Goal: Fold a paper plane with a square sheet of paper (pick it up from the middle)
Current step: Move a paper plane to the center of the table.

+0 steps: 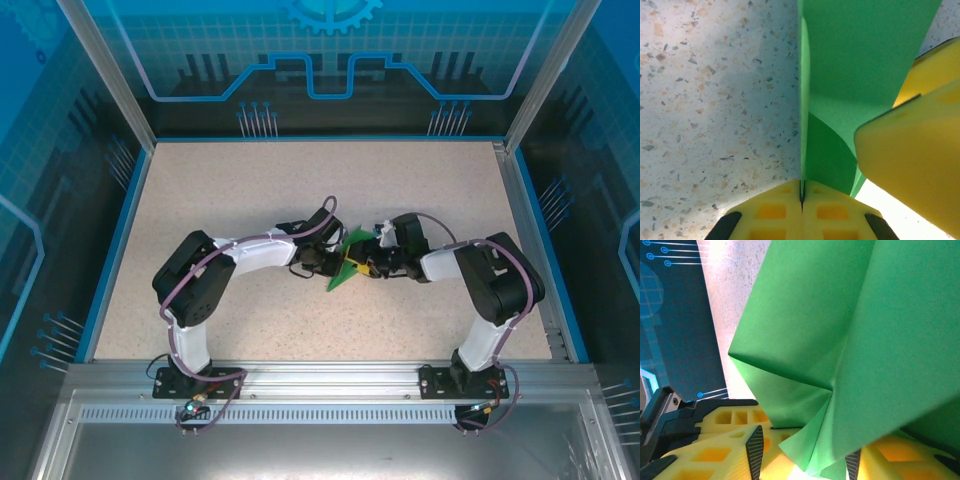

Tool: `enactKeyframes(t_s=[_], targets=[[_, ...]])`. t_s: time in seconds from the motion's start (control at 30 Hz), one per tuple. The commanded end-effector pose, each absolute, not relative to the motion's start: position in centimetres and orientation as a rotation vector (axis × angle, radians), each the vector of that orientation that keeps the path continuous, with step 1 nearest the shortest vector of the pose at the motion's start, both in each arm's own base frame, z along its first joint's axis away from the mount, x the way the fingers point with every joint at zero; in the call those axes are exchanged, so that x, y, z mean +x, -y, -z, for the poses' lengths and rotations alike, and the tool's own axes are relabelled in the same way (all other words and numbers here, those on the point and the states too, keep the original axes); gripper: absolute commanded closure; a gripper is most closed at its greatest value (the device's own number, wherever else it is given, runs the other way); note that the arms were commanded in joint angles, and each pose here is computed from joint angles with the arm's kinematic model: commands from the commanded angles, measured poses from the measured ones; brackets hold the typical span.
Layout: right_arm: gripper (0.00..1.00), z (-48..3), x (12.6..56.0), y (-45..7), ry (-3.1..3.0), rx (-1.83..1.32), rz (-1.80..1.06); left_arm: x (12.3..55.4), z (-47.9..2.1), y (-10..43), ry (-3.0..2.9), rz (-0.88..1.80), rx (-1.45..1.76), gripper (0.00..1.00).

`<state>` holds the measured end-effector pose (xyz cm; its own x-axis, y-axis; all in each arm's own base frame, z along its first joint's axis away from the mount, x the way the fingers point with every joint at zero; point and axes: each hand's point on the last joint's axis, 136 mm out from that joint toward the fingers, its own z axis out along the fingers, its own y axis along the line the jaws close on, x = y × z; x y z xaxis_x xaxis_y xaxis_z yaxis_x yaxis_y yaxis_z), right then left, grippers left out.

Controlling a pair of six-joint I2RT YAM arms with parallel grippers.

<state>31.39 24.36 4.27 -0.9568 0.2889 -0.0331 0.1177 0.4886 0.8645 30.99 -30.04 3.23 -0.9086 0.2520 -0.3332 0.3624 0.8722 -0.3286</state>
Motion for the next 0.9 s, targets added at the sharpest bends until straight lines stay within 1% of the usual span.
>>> enactKeyframes(t_s=[0.0, 0.13, 0.5, 0.77, 0.87], targets=[[0.51, -4.2, 30.6, -25.1, -2.556, 0.361, -1.522, 31.0, -4.4, 30.2, -2.743, 0.646, 0.421, 0.99], [0.50, -3.8, 30.2, -24.7, -2.585, 0.375, -1.469, 31.0, -4.5, 30.0, -2.739, 0.678, 0.393, 0.99], [0.49, -4.4, 29.5, -25.7, -2.552, 0.452, -1.545, 30.9, -4.7, 30.1, -2.731, 0.761, 0.347, 0.99], [0.48, -4.5, 29.4, -22.9, -2.595, 0.414, -1.240, 30.6, -4.6, 29.9, -2.736, 0.756, 0.352, 0.99], [0.47, -4.2, 29.6, -22.4, -2.612, 0.420, -1.209, 30.6, -4.6, 29.9, -2.735, 0.758, 0.351, 0.99]])
